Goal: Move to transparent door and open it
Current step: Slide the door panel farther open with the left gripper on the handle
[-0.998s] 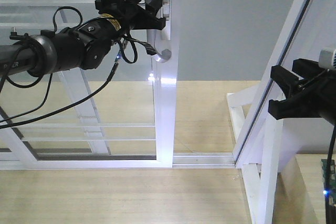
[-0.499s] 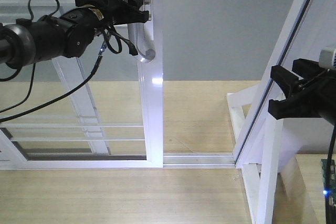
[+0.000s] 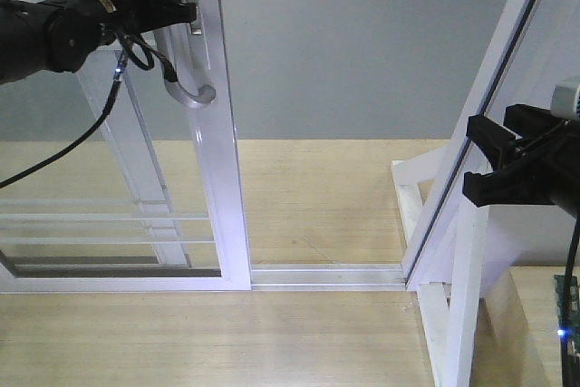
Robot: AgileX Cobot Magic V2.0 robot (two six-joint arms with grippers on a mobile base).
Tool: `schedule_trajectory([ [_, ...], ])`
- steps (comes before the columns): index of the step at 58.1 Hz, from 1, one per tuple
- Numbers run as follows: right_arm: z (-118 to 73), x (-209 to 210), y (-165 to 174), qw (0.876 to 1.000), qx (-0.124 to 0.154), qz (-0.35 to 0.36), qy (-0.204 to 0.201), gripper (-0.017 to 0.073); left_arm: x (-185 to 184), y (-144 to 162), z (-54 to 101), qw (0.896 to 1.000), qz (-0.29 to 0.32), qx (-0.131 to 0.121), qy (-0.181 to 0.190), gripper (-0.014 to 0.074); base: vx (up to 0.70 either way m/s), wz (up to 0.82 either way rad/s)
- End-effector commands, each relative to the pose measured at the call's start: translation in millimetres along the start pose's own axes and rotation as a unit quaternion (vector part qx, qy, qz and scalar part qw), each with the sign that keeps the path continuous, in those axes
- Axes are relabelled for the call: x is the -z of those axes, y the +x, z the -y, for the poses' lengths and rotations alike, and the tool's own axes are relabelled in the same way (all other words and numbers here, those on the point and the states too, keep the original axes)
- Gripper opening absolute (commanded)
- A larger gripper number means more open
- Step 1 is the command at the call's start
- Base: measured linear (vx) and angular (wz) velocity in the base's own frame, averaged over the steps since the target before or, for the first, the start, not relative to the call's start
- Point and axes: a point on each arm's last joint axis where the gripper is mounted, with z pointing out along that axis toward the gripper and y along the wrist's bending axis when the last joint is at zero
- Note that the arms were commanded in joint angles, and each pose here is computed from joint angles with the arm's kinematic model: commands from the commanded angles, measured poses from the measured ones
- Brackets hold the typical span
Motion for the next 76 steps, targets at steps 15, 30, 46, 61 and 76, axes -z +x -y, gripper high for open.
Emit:
schedule_trajectory([
  [15,0.4,4.0,-16.4,0.999,0.002,0.045,0.000,0.0320,39.3,-53.2,-40.2,0.996,0.076,-0.008,-0.046,0.0388,0.00,0.00],
  [30,0.4,4.0,-15.9,0.999,0.002,0.042,0.000,0.0320,53.6,-53.6,-56.9,0.996,0.066,-0.007,-0.068,0.0388,0.00,0.00],
  [46,0.4,4.0,-15.9,0.999,0.003,0.042,0.000,0.0320,88.6,-35.3,-66.6,0.994,0.065,-0.008,-0.084,0.0388,0.00,0.00],
  [61,0.5,4.0,-15.5,0.999,0.003,0.040,0.000,0.0320,141.1,-23.1,-56.4,0.993,0.080,-0.007,-0.082,0.0388,0.00,0.00],
  [76,0.5,4.0,-15.5,0.999,0.003,0.040,0.000,0.0320,209.0,-18.1,-44.3,0.989,0.126,-0.011,-0.082,0.0388,0.00,0.00],
])
